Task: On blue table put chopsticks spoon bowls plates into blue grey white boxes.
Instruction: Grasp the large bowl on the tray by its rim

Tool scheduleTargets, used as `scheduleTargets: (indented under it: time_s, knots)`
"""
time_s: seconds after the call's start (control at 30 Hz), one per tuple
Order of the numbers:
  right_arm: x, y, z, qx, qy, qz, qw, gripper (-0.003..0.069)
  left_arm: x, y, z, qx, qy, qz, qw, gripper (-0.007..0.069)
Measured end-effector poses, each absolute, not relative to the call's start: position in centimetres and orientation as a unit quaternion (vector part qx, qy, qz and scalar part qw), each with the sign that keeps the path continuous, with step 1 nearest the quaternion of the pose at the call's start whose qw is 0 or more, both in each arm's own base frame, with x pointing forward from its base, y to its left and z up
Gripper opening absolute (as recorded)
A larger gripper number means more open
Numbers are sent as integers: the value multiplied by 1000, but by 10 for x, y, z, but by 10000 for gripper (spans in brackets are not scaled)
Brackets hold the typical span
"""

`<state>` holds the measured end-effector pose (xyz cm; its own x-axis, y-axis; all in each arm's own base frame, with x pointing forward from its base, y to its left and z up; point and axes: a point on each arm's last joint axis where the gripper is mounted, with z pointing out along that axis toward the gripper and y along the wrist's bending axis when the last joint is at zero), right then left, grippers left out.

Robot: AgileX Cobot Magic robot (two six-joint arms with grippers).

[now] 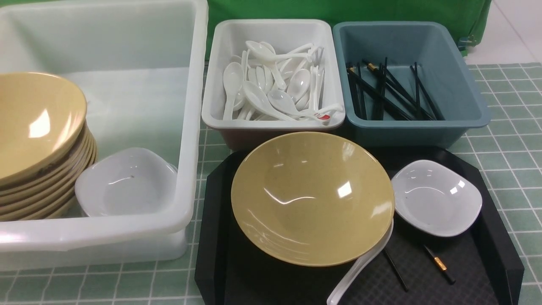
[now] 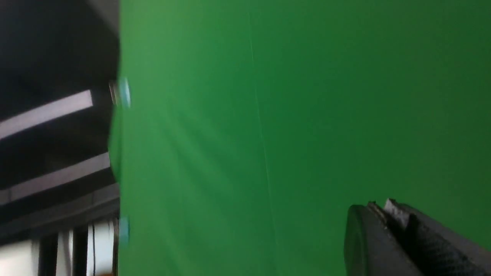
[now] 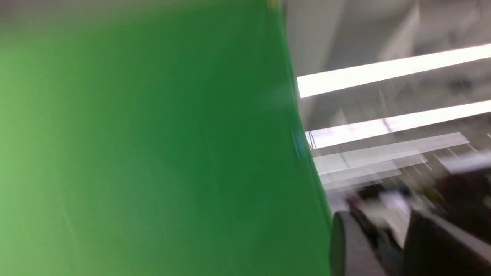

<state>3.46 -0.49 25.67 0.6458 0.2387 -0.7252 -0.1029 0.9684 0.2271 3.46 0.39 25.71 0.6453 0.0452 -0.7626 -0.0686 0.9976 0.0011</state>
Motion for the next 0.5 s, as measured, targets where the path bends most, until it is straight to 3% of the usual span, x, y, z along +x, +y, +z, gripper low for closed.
scheduleTargets:
  time_s: [0.1, 0.2, 0.27, 0.4, 0.5]
  knots:
    - [33, -5, 258, 95, 395, 125, 905, 236, 24, 6, 268, -41, 345, -7, 938, 4]
    - [33, -5, 260, 105, 399, 145, 899, 227, 21, 7, 277, -57, 335, -38, 940, 4]
    - [33, -4, 272, 108, 421, 144, 889, 188, 17, 6, 303, -65, 346, -69, 934, 4]
    - [34, -3, 319, 80, 470, 83, 875, 71, 23, 2, 369, -62, 446, -80, 890, 4]
    - [52, -3, 341, 61, 544, 43, 836, 37, 53, 2, 398, -59, 513, -69, 853, 4]
